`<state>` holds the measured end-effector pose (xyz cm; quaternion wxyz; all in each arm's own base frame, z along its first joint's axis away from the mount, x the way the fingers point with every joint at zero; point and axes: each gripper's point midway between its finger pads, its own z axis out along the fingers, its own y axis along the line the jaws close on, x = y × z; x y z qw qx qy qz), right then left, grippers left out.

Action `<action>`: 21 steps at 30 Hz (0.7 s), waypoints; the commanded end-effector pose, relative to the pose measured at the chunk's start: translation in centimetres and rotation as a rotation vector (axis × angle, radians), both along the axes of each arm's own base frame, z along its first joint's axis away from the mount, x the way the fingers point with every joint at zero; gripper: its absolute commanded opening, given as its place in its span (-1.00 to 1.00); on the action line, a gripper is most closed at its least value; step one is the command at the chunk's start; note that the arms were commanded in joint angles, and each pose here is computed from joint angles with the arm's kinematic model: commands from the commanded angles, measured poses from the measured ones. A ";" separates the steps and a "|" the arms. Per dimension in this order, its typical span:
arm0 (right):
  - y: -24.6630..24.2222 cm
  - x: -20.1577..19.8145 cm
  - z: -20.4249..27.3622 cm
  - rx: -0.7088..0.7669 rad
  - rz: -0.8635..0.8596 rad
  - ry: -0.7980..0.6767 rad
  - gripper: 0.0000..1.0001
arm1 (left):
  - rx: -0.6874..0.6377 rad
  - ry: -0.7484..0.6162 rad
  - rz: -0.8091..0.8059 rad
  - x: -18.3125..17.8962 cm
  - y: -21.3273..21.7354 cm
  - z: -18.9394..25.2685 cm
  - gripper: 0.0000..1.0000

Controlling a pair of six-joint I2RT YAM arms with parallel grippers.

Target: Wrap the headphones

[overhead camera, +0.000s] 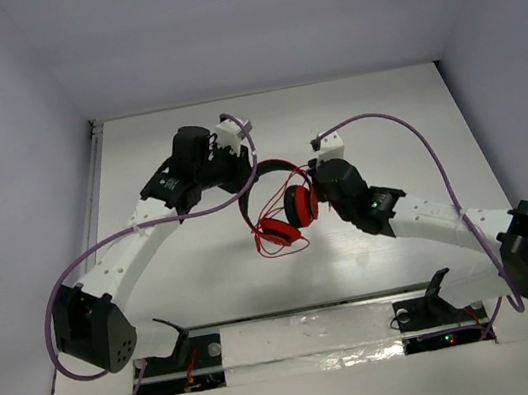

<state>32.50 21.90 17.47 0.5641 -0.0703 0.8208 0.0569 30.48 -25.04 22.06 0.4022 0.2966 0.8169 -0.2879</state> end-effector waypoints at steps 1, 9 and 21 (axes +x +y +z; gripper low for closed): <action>1.8 -0.2 1.7 0.106 0.064 -0.034 -0.48 | -0.160 -0.071 -0.057 -0.6 -1.6 4.6 -1.00; 2.3 -1.4 1.2 0.231 0.091 -0.024 -0.06 | -0.194 -0.070 0.002 0.5 -1.0 5.1 -1.00; 2.7 -4.1 -2.3 0.397 0.108 0.083 0.23 | -0.245 -0.065 0.152 3.2 -0.6 5.8 -1.00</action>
